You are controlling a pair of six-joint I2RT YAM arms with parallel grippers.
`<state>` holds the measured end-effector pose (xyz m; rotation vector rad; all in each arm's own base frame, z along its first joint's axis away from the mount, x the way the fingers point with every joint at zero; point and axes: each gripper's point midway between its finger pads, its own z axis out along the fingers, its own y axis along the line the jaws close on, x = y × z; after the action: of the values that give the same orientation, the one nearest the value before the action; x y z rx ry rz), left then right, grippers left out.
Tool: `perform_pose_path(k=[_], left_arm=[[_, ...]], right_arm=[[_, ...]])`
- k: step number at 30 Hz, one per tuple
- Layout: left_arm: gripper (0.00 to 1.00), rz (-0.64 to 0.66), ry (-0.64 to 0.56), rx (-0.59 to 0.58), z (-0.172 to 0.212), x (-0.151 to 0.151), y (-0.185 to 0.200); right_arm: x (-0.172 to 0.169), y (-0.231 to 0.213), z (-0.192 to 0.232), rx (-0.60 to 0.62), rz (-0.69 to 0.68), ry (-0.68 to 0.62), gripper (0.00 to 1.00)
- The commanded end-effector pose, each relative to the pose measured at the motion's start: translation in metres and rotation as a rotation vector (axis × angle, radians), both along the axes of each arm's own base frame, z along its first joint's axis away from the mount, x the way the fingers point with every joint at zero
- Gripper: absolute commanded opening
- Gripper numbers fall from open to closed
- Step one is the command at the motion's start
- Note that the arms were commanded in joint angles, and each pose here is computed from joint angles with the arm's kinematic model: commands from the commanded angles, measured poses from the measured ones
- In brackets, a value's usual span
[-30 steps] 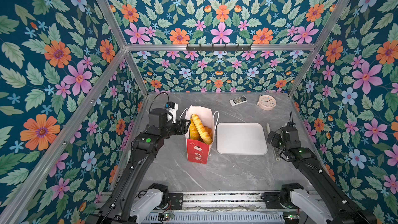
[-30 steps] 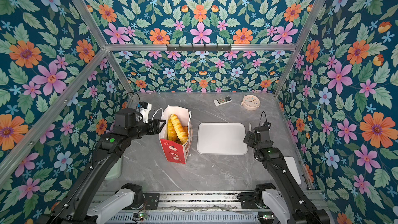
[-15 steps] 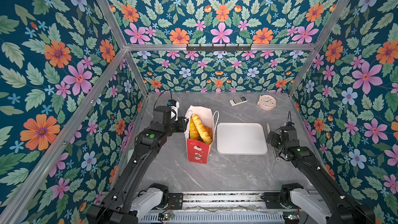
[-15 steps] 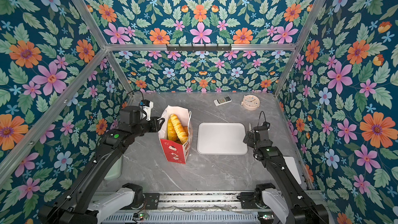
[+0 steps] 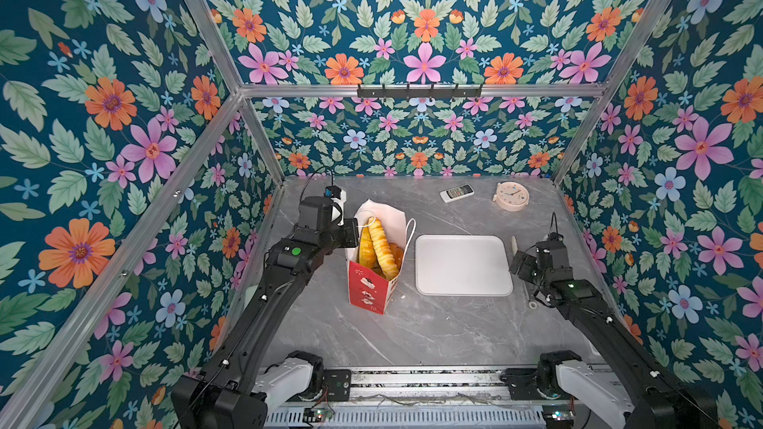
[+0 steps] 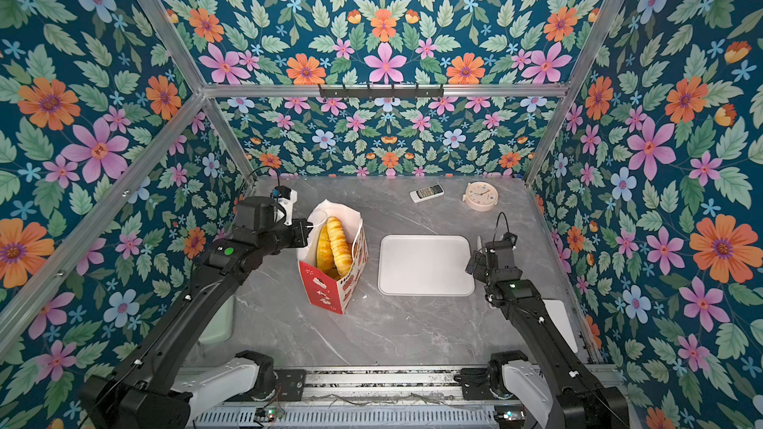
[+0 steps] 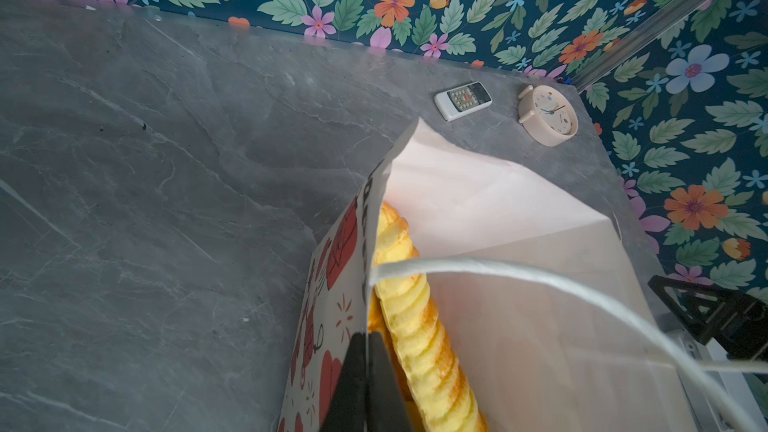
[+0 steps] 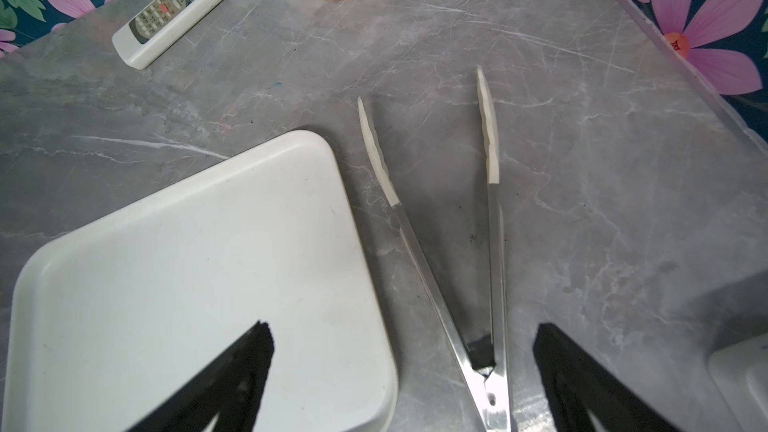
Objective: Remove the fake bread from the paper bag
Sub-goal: 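Grasp and tilt the bag rim with left gripper while right grasps tongs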
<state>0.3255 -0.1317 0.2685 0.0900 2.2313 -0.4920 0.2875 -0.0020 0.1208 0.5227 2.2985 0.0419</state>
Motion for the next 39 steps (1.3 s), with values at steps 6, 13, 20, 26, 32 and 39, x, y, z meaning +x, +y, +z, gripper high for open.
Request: perform_pose_path(k=[6,13,20,26,32,39], left_arm=[[0.00,0.117,-0.174,0.134,0.052,0.042,0.022],[0.00,0.022,-0.215,0.073,0.063,0.066,-0.007],[0.00,-0.013,-0.215,0.036,0.037,0.082,-0.027],[0.00,-0.065,-0.223,-0.039,0.025,0.084,-0.054],[0.00,-0.137,-0.223,-0.097,0.017,0.073,-0.085],[0.00,-0.194,-0.227,-0.165,0.015,0.058,-0.107]], right_arm=[[0.005,-0.005,0.018,-0.035,-0.001,-0.006,0.99],[0.001,-0.015,0.007,-0.046,-0.006,0.115,0.99],[-0.002,-0.014,-0.027,0.011,0.004,0.303,0.99],[-0.007,-0.018,-0.045,0.036,-0.014,0.381,0.99],[-0.005,-0.027,-0.062,0.048,-0.043,0.462,0.99],[0.002,-0.030,-0.080,0.038,-0.034,0.546,0.96]])
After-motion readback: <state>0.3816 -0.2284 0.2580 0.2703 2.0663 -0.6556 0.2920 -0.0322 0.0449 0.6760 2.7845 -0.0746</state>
